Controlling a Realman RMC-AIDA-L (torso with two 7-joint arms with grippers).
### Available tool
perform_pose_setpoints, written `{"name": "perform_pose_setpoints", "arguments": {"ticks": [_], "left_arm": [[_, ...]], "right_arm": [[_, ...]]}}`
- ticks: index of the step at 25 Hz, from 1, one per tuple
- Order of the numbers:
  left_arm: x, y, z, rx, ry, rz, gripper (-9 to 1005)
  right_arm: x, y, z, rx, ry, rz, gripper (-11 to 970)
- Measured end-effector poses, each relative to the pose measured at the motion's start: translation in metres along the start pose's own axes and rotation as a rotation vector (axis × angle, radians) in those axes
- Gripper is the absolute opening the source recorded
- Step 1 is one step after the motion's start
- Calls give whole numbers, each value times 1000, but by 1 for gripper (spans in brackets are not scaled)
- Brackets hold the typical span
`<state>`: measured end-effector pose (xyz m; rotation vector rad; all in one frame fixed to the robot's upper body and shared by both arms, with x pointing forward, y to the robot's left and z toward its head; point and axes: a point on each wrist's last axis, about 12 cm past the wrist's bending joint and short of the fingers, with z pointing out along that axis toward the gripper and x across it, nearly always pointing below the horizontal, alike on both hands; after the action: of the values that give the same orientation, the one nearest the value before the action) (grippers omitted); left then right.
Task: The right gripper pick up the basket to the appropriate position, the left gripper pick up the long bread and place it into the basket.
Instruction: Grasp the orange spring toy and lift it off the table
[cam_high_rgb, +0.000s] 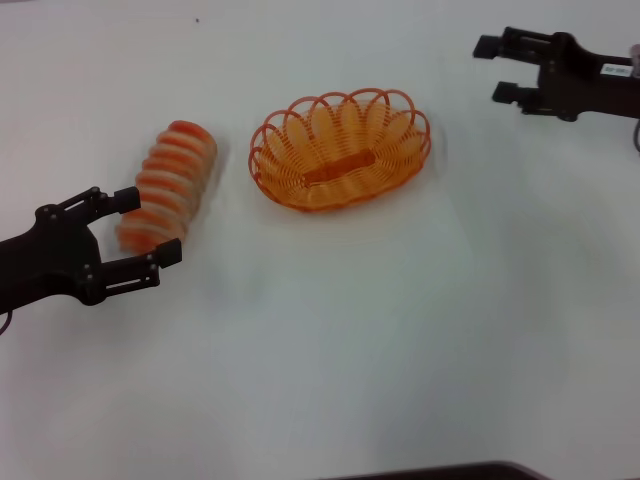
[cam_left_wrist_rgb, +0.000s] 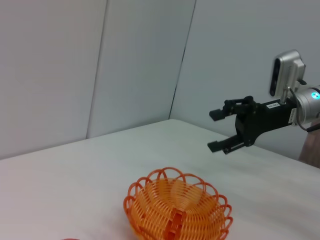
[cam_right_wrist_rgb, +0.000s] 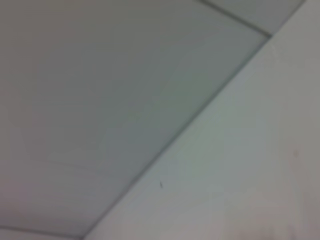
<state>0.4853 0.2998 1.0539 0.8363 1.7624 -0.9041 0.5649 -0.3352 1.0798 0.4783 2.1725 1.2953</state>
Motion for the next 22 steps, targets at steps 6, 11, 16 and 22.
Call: {"name": "perform_pose_setpoints", "arguments": {"ticks": [6, 11, 16, 22], "left_arm": [[0, 0, 1, -2, -14, -7, 903], [1, 0, 2, -22, -28, -23, 902], [4, -1, 3, -33, -47, -51, 902], [6, -1, 2, -32, -43, -69, 902]], "right_arm": [[-6, -1, -24, -111, -193, -239, 870], [5, 17, -26, -255, -238, -729, 881], [26, 12, -13, -241, -179, -1010, 878], [43, -1, -3, -171, 48, -1229, 878]]}}
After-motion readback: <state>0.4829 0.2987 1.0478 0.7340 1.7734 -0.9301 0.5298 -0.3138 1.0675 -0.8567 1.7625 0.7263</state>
